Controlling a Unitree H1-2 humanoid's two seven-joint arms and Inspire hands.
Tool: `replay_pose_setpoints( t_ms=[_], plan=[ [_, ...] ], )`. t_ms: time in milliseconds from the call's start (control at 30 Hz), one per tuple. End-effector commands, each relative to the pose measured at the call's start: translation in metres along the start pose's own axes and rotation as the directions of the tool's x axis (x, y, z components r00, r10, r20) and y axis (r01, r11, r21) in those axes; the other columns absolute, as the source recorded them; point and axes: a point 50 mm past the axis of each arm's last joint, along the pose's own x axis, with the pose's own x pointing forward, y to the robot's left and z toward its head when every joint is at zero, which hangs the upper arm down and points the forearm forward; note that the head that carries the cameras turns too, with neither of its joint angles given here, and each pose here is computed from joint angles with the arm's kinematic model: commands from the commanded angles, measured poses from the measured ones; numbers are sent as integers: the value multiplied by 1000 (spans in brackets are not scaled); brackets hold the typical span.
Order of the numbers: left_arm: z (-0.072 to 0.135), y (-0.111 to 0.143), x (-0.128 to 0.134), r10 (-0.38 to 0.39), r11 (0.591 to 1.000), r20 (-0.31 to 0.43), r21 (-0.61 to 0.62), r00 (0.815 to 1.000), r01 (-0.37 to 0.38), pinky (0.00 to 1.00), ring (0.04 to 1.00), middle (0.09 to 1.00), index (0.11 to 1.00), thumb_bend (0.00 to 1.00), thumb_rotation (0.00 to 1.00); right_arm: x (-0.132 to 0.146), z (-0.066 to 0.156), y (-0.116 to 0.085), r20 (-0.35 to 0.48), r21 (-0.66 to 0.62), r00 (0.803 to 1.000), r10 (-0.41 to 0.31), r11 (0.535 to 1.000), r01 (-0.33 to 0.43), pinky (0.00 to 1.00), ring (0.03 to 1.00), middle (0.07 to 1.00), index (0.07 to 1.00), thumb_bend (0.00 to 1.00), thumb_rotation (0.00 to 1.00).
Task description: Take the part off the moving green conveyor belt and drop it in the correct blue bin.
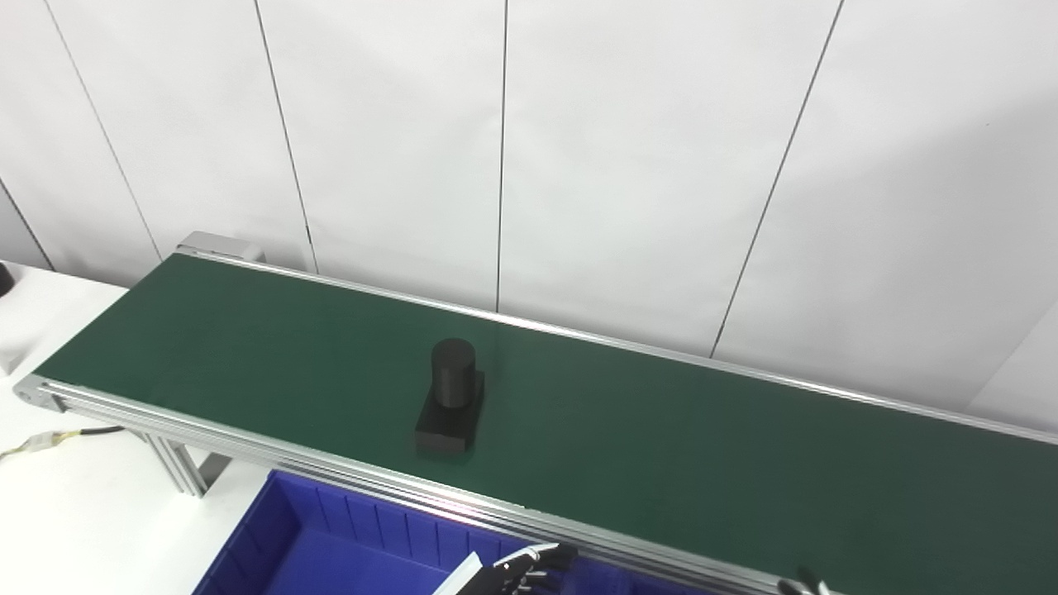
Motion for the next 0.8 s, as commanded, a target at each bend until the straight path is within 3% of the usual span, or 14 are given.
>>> replay_pose_setpoints(
  t_ms=[0,167,433,600,767],
  plan=[
    [11,1,10,12,1000,72,-18,997,-10,726,794,856,857,912,70,10,20,-10,138,-10,989,-57,998,59,835,896,921,1000,776,103],
    [9,0,14,10,999,75,-43,997,-7,739,806,861,864,913,71,30,44,-17,232,-1,969,-90,996,92,809,886,921,1000,782,212],
    [9,-4,18,-15,997,97,-69,995,21,747,813,859,865,911,85,85,91,-31,323,-33,944,-62,997,76,862,914,933,1000,838,341],
    [8,-6,19,-29,996,111,-78,993,37,743,811,857,867,915,81,110,111,-33,332,-46,942,-41,997,60,872,913,929,1000,875,351],
    [8,-8,21,-40,996,117,-78,992,49,737,806,855,863,918,80,133,124,-32,311,-106,950,36,994,-3,872,920,925,1000,856,323]
  ],
)
